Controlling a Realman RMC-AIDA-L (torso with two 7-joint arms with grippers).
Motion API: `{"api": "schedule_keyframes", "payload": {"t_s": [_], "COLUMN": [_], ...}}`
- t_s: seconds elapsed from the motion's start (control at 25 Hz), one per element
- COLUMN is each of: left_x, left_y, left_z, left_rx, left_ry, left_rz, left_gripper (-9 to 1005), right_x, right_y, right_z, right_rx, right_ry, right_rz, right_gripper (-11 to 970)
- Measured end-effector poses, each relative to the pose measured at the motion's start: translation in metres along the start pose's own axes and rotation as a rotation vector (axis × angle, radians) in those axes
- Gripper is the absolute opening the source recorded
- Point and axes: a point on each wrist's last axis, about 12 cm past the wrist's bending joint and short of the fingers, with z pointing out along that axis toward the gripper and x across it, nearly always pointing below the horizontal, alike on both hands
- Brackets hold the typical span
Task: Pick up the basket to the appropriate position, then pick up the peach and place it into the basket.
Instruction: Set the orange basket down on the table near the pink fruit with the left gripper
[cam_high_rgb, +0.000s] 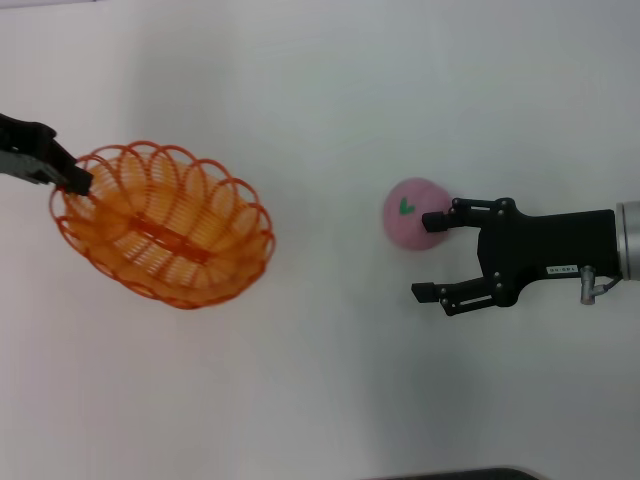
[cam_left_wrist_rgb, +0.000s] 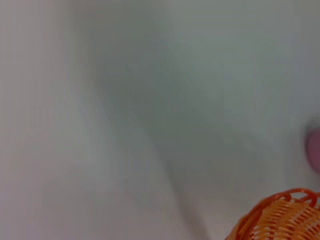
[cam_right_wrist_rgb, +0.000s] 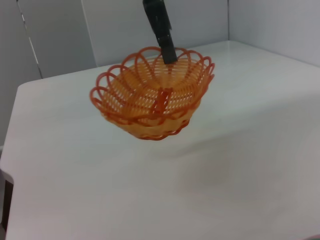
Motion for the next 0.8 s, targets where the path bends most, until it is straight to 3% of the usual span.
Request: {"api": "schedule_keyframes", "payload": {"t_s": [0.36,0.8], "left_x": [0.027,0.045], "left_y": [0.005,0.012], "left_z": [0.023,0.047], "left_rx": [0.208,0.235], "left_ry": [-0.074,-0.185], "left_rz": [-0.153,-0.247], "left_gripper": [81,80], "right_x": [0.001,0.001], "right_y": [0.0,0.001], "right_z": [-0.001,0.0], "right_rx": [0.004,0.003], "right_ry": [0.002,0.001], "right_rz": [0.003,0.006], "right_gripper": [948,948]}}
